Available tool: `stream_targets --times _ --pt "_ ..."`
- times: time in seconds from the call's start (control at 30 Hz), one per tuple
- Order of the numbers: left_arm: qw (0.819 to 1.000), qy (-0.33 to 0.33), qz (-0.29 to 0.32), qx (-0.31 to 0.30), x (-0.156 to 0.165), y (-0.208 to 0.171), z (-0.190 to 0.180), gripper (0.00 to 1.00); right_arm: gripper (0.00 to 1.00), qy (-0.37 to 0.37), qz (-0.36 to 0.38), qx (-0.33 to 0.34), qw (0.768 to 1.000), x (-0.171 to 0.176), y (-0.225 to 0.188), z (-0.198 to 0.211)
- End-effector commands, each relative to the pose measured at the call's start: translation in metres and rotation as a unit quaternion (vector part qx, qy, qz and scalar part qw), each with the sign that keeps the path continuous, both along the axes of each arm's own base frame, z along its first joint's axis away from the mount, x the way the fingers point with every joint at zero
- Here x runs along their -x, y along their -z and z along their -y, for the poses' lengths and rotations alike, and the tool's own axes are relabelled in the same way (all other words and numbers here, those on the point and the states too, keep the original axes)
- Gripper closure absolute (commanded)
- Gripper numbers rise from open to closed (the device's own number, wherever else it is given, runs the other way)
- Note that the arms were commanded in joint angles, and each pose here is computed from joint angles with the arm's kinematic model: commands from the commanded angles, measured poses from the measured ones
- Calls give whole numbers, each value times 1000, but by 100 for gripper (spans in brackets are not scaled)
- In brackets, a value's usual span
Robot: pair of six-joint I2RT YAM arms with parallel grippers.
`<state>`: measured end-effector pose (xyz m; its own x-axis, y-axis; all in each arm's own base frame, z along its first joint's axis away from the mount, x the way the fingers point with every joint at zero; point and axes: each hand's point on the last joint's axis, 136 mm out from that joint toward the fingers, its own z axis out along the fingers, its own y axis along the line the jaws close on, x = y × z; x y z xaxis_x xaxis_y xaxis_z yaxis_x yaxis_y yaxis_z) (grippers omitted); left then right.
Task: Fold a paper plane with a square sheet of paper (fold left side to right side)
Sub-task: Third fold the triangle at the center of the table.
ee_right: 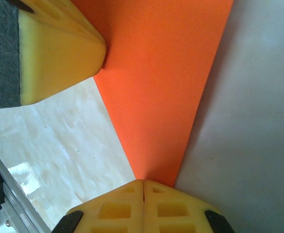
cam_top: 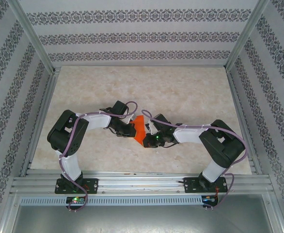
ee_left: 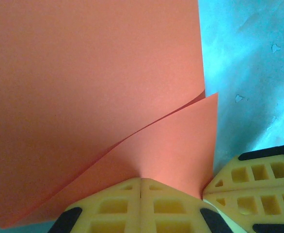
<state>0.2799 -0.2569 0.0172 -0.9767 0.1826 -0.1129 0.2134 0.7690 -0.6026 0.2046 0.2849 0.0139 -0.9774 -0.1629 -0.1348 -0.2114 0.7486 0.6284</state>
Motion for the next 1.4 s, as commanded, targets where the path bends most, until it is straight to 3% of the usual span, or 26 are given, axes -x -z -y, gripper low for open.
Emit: stream_targets --times 0.0,0.33,0.43,0.7,0.83,1.03,1.27,1.37 --pt "997 -9 -4 -70 0 22 -23 100 100 -8 -89 85 992 50 31 37" --pt "999 -14 1 -42 -4 8 -14 100 100 -10 -70 61 996 44 8 32" --pt "1000 -15 7 -18 -8 -6 -5 94 99 -4 -41 33 999 29 -11 27" --pt "995 -50 84 25 -35 -63 -3 71 69 28 83 18 996 -35 -46 33" --pt "984 -111 135 16 -53 -77 -32 57 56 28 145 20 989 -63 -52 29" --pt "962 -206 176 8 -65 -84 -79 46 45 17 202 0 979 -91 -51 16" --pt "957 -231 174 -4 -64 -80 -95 41 50 -5 183 -36 982 -98 -37 -7" --pt "956 -237 172 1 -65 -79 -96 41 59 -8 174 -47 984 -99 -35 -13"
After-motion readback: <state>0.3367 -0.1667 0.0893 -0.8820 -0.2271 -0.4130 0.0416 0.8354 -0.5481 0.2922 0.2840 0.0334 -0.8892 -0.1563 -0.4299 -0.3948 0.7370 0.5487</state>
